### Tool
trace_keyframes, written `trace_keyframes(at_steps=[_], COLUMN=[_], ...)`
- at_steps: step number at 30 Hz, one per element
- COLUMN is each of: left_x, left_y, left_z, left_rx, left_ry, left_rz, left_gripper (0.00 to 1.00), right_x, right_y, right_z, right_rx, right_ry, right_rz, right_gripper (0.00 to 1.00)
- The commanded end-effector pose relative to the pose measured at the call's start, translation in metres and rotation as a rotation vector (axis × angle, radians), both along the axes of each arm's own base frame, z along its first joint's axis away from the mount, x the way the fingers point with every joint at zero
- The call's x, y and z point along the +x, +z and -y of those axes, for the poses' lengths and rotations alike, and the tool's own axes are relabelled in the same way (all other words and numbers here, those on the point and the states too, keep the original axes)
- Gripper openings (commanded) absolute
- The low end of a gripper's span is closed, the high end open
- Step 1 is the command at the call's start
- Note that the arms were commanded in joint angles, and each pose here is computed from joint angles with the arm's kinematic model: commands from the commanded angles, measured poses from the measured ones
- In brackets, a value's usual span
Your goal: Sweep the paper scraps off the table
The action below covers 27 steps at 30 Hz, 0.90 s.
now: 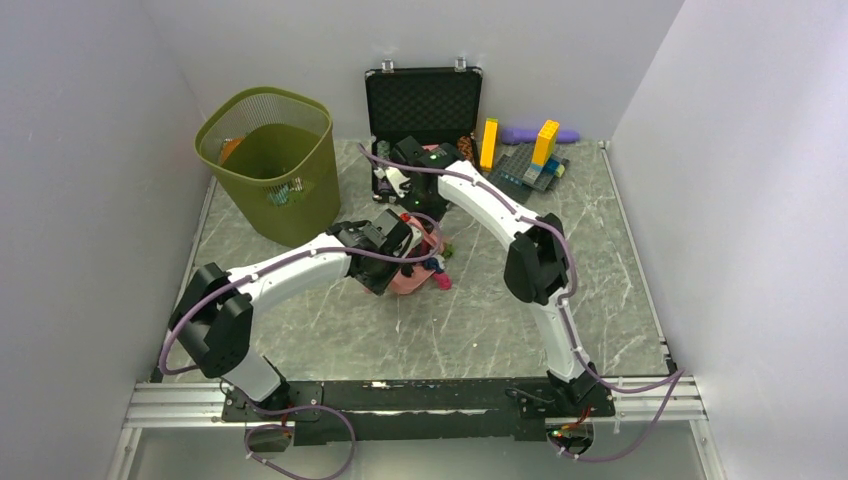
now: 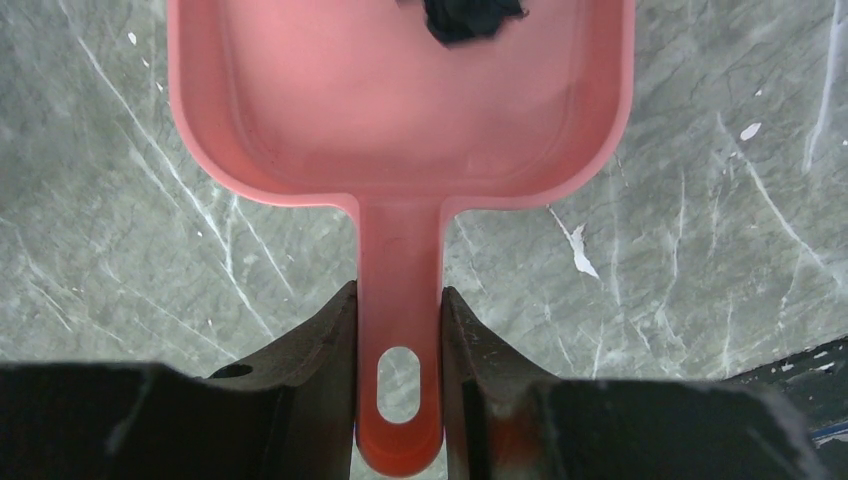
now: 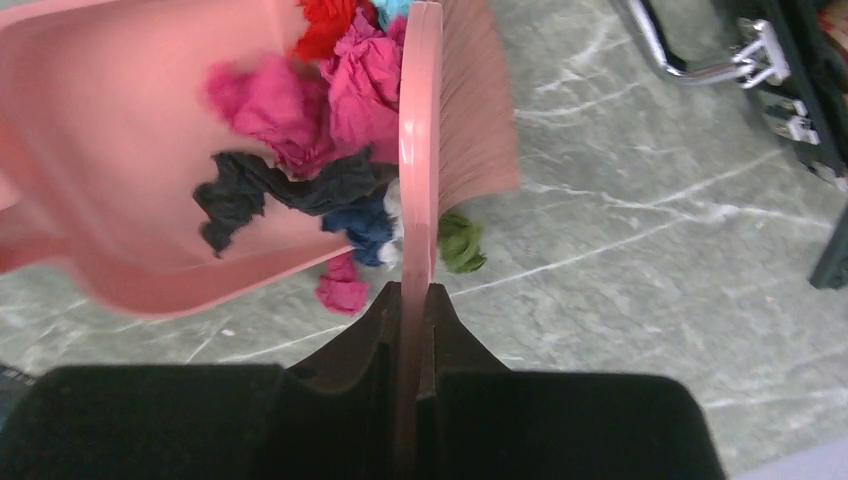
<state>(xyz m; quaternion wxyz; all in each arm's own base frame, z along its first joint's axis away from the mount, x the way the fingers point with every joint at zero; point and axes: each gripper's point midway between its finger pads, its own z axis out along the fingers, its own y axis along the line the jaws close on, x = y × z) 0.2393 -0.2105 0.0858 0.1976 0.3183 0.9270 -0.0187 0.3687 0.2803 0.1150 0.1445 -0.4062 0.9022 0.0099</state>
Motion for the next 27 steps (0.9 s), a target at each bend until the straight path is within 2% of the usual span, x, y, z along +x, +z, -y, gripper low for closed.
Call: trace_keyframes(at_steps=[1, 4, 13, 18, 27], left_x=[0.011, 0.014, 0.015, 0.012, 0.005], left_y=[-0.001, -0.005, -0.014, -0.009, 0.009], left_z=[0.008, 0.013, 0.006, 0.004, -0.003], left_rx=[-0.049, -0.083, -0.116, -0.172, -0.232], left_ry=[0.026, 0.052, 0.096, 0.119, 0.142], left_rz=[0.043, 0.063, 0.127, 0.197, 0.283], left_gripper=[0.00, 0.00, 0.00, 0.00, 0.00], right_x=[-0.033, -0.040, -0.053, -0.032, -0.002], right_y=[0.030, 0.040, 0.055, 0.078, 0.136], right_z=[-0.028, -0.028, -0.009, 0.013, 0.051], right_rx=[0.243, 0.274, 0.228, 0.214, 0.319], right_ry=[0.115, 0.121, 0.058, -0.102, -0.361], right_rz=[-0.099, -0.101, -0.082, 0.027, 0.247], right_gripper=[0.00, 0.00, 0.00, 0.00, 0.00])
